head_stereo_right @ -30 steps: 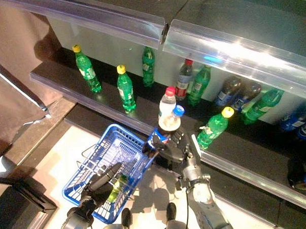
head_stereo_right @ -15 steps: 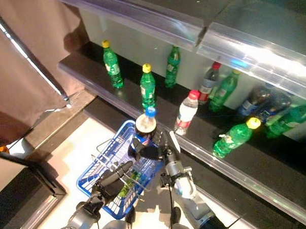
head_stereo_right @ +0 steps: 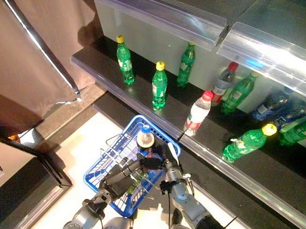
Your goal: Pick up the drink and place into the basket.
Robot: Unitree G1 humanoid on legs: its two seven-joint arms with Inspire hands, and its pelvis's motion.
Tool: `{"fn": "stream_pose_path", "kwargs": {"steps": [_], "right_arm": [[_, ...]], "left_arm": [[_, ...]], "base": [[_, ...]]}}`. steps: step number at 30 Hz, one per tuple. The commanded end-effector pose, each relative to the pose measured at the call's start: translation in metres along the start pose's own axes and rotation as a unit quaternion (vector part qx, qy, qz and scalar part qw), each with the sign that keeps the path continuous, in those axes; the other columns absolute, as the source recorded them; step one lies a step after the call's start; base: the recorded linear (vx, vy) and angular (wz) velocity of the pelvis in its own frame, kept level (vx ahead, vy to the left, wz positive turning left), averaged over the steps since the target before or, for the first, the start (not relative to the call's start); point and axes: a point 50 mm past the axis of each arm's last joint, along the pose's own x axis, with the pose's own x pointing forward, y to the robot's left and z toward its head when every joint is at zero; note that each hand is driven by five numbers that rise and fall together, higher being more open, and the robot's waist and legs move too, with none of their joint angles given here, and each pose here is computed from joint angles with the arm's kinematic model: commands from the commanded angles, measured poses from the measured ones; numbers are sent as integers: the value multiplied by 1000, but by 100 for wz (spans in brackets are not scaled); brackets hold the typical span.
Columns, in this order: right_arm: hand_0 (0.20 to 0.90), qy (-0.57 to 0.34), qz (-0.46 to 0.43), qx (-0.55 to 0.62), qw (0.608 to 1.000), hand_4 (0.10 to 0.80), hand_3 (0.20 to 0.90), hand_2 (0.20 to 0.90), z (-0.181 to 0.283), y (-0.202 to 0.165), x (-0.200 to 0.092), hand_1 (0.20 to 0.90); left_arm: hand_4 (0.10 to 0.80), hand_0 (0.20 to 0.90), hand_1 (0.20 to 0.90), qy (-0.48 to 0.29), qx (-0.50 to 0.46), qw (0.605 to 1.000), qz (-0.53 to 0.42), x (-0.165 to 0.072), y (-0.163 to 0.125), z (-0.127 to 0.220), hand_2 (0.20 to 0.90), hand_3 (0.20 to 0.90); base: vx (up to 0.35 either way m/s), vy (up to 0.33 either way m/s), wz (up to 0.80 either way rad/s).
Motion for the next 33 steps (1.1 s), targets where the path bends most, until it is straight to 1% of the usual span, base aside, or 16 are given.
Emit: {"fn": "stream_pose_path", "kwargs": {"steps": [1, 6, 8, 11, 16, 20, 24, 25, 26, 27, 28, 29, 30, 31, 33], "right_arm": [[300, -128, 44, 62, 989, 100, 200, 300, 65, 25, 29, 300], [300, -45, 70, 76, 994, 100, 200, 300, 45, 27, 41, 300], [300, -30, 83, 86, 992, 100, 200, 300, 43, 27, 45, 300], [300, 22, 118, 90, 989, 100, 200, 300, 36, 28, 53, 300], [300, 80, 148, 99, 981, 100, 200, 300, 26, 30, 58, 300], [300, 113, 148, 115, 976, 100, 200, 300, 22, 31, 63, 300], [300, 151, 131, 123, 972, 100, 200, 300, 19, 29, 68, 300], [333, 158, 127, 124, 971, 138, 238, 333, 18, 28, 69, 333], [382, 159, 121, 125, 972, 196, 296, 382, 18, 26, 70, 382], [554, 162, 119, 130, 971, 396, 496, 554, 18, 25, 71, 554], [644, 167, 115, 137, 970, 501, 601, 644, 18, 24, 72, 644], [775, 165, 108, 136, 971, 655, 755, 775, 19, 22, 74, 775], [865, 164, 104, 137, 971, 759, 859, 865, 20, 21, 74, 865], [900, 164, 98, 139, 972, 800, 900, 900, 21, 19, 75, 900], [900, 165, 84, 139, 973, 800, 900, 900, 22, 14, 77, 900]], "left_arm": [[100, 300, 300, -66, -5, 933, -354, 9, -118, 29, 300, 200], [100, 300, 300, -38, -12, 925, -378, 14, -127, 24, 300, 200], [100, 300, 300, -31, -12, 924, -381, 15, -129, 24, 300, 200], [100, 300, 300, -10, -14, 921, -389, 17, -133, 21, 300, 200], [100, 300, 300, 20, -27, 917, -398, 18, -137, 16, 300, 200], [100, 300, 300, 38, -28, 913, -405, 20, -140, 12, 300, 200], [100, 300, 300, 38, -23, 913, -406, 24, -143, 14, 300, 200], [100, 300, 300, 37, -22, 912, -407, 25, -144, 15, 300, 200], [100, 300, 300, 37, -20, 912, -408, 26, -146, 16, 300, 200], [100, 300, 300, 37, -19, 912, -409, 26, -147, 17, 300, 200], [100, 300, 300, 38, -17, 911, -409, 27, -149, 18, 300, 200], [100, 300, 300, 38, -15, 911, -410, 28, -150, 19, 300, 200], [100, 300, 300, 38, -14, 911, -410, 28, -151, 20, 300, 200], [100, 300, 300, 37, -14, 911, -410, 29, -151, 21, 300, 200], [100, 300, 300, 36, -15, 911, -411, 30, -153, 23, 300, 200]], "base": [[-46, -23, 7], [-7, -5, 1], [2, -11, 4], [7, -30, 21], [18, -32, 6], [24, -34, 16], [2, -19, 8], [-15, -18, 7], [-21, -19, 10], [-26, -19, 16], [-33, -17, 17], [-34, -12, 14], [-38, -9, 10], [-34, -6, 14], [-31, -2, 9]]}}
